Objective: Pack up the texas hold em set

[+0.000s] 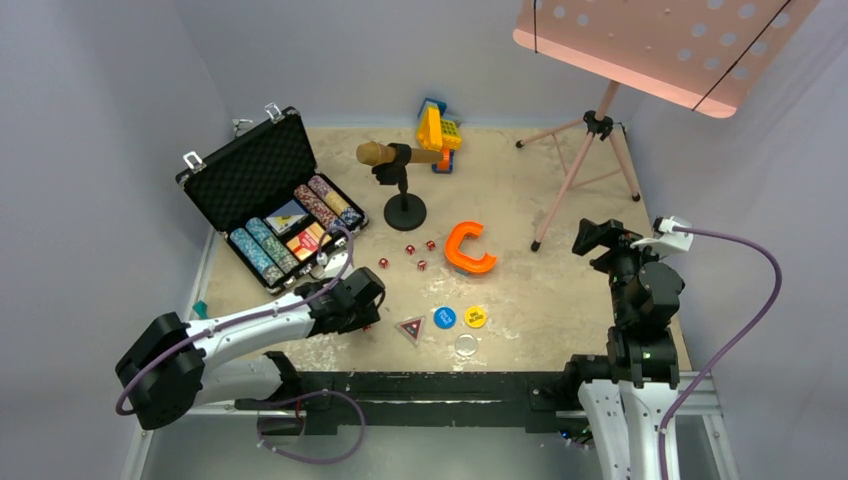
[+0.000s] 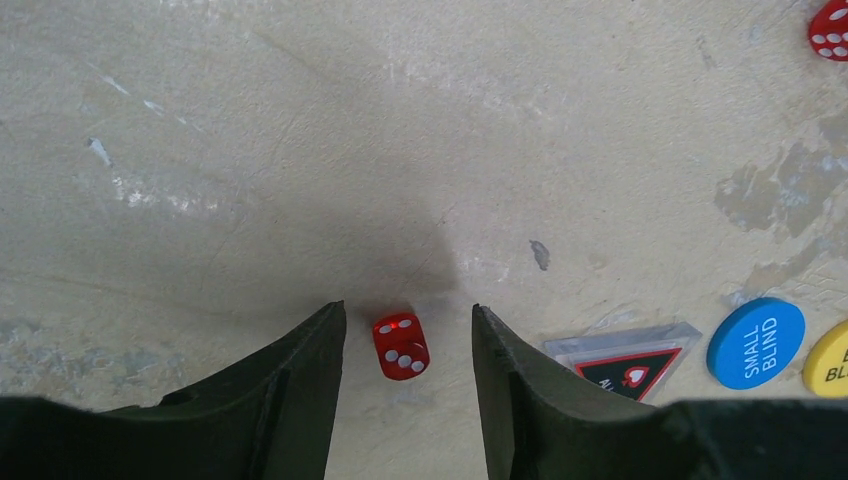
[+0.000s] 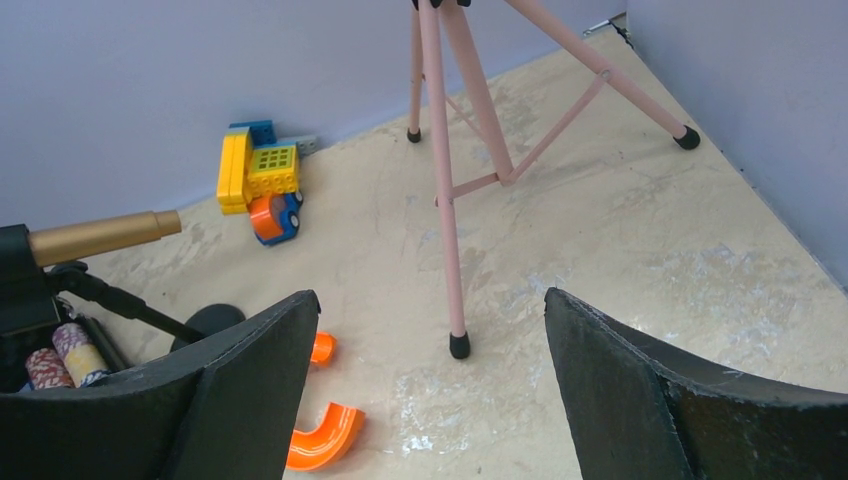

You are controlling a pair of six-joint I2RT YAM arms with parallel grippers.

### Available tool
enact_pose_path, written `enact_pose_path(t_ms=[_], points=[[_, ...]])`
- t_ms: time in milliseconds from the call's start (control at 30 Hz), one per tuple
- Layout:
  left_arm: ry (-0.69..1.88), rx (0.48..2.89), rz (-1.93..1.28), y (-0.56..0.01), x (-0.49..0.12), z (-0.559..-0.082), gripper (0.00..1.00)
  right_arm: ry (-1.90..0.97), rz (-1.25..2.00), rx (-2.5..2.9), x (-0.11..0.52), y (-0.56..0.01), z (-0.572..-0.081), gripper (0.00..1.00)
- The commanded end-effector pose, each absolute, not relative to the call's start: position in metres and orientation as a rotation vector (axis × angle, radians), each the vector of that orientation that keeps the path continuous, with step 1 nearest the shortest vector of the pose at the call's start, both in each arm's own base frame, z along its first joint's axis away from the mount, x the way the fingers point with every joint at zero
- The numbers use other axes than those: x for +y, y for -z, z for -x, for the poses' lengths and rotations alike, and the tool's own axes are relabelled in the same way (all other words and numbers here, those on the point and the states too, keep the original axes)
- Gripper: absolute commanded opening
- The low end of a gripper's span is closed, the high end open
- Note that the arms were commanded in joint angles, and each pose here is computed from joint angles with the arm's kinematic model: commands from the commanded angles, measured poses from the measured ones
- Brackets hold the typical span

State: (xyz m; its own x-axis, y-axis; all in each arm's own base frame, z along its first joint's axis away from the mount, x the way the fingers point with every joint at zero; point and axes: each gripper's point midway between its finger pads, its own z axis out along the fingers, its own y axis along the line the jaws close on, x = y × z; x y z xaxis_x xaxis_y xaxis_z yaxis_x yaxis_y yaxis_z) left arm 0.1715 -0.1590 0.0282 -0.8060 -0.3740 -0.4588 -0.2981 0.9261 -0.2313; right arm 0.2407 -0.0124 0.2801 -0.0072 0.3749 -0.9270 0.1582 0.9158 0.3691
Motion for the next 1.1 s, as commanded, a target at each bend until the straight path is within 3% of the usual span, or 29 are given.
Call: enact_pose_path(t_ms=[0,367,567,767,1067], points=[[0.182,2.537,0.562,-0.024,-0.156,-0.169,0.53,-0.211,-0.407,1.521,-0.009,-0.302,-0.238,0.87],[0.114,2.577,0.526,-0.018,-0.157,-0.158,0.45,-0.213,-0.407,1.522,-0.009,-0.302,-0.237,0.87],[0.098,2.575,0.496,-0.022,-0.160,-0.158,0.35,-0.213,-0.408,1.524,-0.009,-0.301,-0.237,0.87],[0.098,2.584,0.483,-0.029,-0.163,-0.157,0.00,-0.215,-0.407,1.522,-0.008,-0.302,-0.237,0.87],[0.178,2.500,0.449,-0.094,-0.142,-0.193,0.00,-0.217,-0.401,1.519,-0.008,-0.303,-0.236,0.86]])
